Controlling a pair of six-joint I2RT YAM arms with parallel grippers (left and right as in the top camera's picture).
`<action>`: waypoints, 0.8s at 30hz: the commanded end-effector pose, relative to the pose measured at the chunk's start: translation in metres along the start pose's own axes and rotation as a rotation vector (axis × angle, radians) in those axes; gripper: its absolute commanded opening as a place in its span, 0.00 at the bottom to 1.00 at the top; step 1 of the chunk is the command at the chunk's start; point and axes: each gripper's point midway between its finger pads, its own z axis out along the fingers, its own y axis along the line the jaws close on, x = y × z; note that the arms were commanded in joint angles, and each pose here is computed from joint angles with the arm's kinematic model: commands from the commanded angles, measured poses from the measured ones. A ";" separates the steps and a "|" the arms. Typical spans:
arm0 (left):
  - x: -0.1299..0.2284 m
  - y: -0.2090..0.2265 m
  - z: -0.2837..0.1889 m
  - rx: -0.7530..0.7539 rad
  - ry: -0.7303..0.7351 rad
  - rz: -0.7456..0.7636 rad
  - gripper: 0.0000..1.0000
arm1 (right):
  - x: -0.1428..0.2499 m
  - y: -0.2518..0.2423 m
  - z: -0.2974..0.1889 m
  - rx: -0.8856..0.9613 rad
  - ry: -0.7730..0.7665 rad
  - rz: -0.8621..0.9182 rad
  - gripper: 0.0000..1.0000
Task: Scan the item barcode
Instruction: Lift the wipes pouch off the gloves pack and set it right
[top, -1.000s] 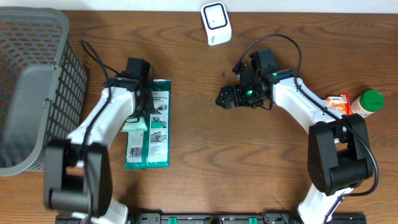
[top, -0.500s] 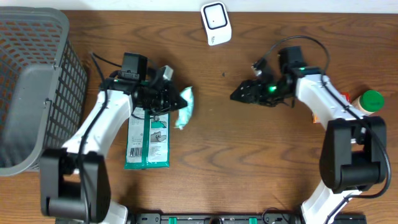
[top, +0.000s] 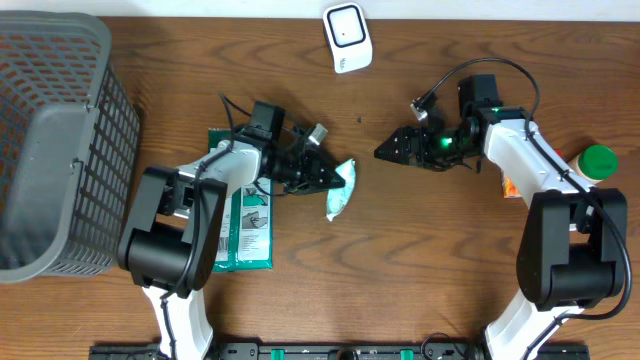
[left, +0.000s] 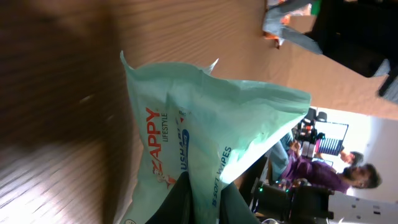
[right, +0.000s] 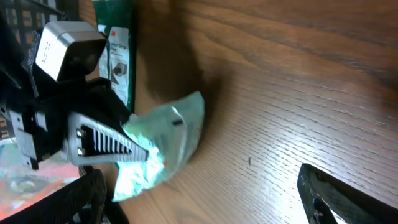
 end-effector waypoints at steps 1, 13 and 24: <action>-0.002 -0.004 0.003 0.012 -0.005 0.047 0.08 | -0.006 0.015 -0.003 -0.004 -0.019 -0.067 0.95; -0.017 0.040 -0.004 -0.247 -0.091 0.036 0.21 | -0.003 0.022 0.003 -0.009 -0.002 -0.081 0.94; -0.037 0.049 -0.037 -0.399 -0.197 0.045 0.44 | -0.002 0.025 0.005 -0.011 0.002 -0.087 0.96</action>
